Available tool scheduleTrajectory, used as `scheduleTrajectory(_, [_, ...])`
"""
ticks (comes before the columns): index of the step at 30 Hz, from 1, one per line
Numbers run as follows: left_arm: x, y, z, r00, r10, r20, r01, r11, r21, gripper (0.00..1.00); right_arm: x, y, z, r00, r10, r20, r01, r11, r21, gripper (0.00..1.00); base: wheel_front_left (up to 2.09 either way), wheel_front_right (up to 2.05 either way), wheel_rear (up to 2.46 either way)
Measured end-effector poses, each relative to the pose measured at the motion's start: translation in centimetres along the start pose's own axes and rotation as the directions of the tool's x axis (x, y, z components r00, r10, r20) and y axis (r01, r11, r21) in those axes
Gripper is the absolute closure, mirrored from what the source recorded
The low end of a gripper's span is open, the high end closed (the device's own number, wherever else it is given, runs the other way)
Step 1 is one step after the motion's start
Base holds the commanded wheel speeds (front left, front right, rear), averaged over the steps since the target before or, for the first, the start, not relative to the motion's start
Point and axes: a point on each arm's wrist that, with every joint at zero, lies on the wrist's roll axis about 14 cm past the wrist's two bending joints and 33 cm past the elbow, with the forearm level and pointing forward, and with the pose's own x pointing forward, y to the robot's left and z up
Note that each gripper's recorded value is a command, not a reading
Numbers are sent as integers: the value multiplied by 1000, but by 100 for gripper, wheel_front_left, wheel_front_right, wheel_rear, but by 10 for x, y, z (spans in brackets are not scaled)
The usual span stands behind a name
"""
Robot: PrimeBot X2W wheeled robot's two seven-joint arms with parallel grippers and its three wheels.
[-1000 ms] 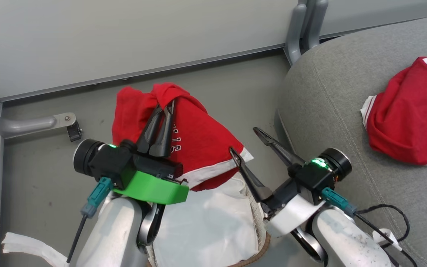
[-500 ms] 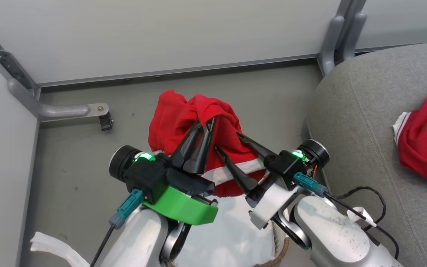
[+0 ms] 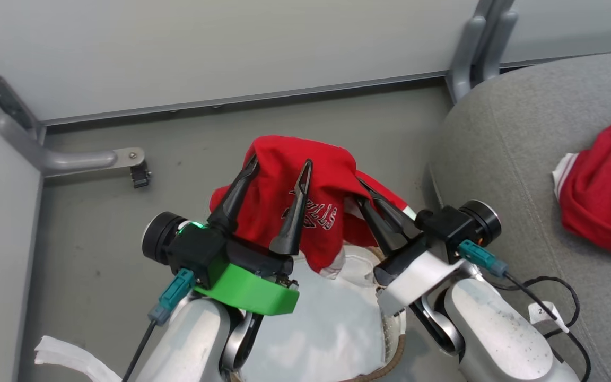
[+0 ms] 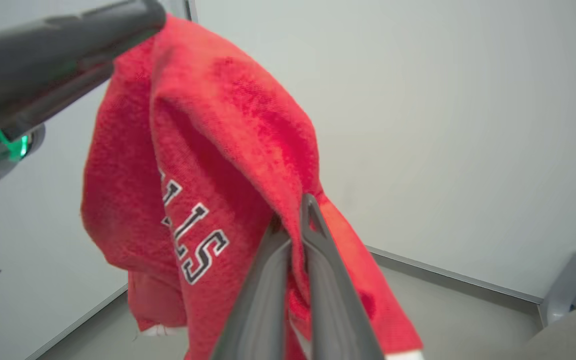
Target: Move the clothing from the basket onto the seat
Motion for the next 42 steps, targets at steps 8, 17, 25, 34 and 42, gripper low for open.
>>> scheduleTrajectory(8, [23,-32,-34,991,-119,-58,116,992,-47,0,-44,-58,19,977,-208,37,209,977,-33,100,0,0,0])
scheduleTrajectory(17, [48,-84,-72,951,-291,-102,277,952,-130,0,-109,-129,59,876,-466,125,478,873,-94,100,0,0,0])
scheduleTrajectory(25, [59,-119,-107,908,-394,-141,364,910,-198,0,-150,-184,114,799,-559,223,601,747,-284,100,0,0,0])
scheduleTrajectory(34, [66,-123,-145,883,-435,-177,385,886,-258,0,-167,-258,188,738,-586,334,662,532,-528,100,0,0,0])
scheduleTrajectory(42, [70,-94,-171,895,-394,-206,338,904,-262,0,-173,-320,175,671,-679,300,681,402,-612,100,0,0,0])
